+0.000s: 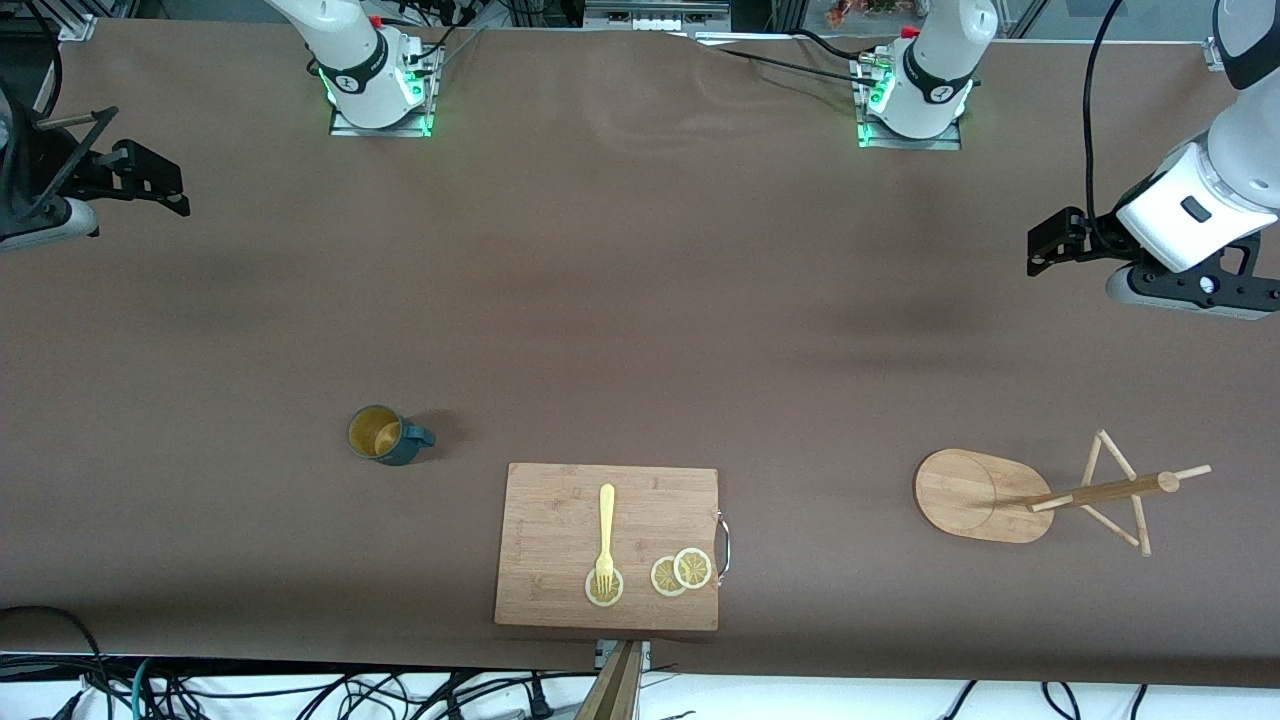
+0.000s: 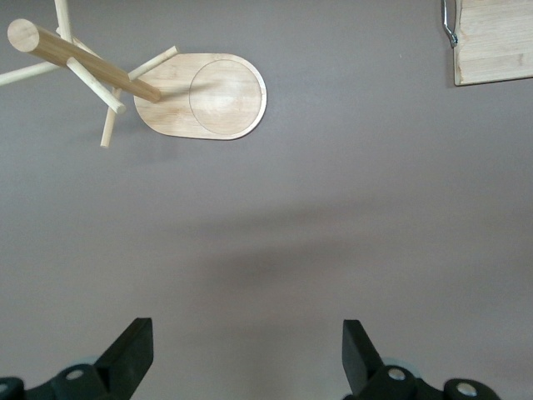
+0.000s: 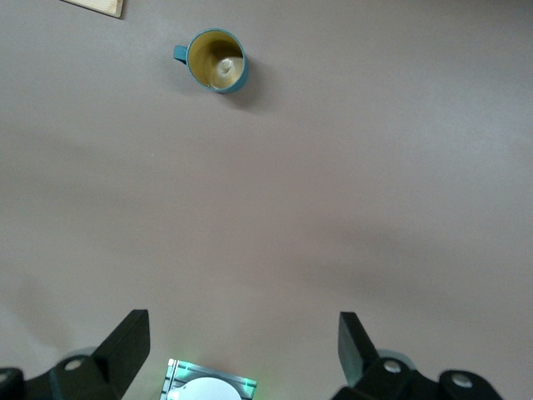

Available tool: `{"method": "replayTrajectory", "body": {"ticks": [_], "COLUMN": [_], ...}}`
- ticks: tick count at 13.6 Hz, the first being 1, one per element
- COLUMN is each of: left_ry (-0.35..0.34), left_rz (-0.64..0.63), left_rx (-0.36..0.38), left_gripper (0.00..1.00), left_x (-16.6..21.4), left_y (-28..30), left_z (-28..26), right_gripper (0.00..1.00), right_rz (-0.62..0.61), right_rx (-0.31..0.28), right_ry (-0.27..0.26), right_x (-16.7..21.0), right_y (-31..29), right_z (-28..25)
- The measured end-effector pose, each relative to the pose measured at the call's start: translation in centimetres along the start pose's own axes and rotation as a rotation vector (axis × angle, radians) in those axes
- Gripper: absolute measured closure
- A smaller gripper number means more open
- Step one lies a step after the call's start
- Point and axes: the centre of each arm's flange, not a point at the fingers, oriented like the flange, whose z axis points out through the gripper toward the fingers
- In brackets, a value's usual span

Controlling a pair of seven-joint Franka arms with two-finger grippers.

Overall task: Pass cup and hang on rack
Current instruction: 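Move the right gripper out toward the teal mug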

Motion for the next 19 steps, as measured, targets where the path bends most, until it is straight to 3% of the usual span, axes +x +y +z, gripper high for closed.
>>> {"method": "replayTrajectory", "body": {"ticks": [19], "left_ry": [0.0], "left_rz": [0.0], "left_rx": [0.0], "left_gripper": [0.0], "left_x": [0.0], "left_y": [0.0], "left_z": [0.0], "right_gripper": [0.0], "right_rz": [0.016], "right_rx": [0.001], "right_ry": [-0.008], "right_x": [0.41], "right_y": [-0.18], "right_z": [0.47]}}
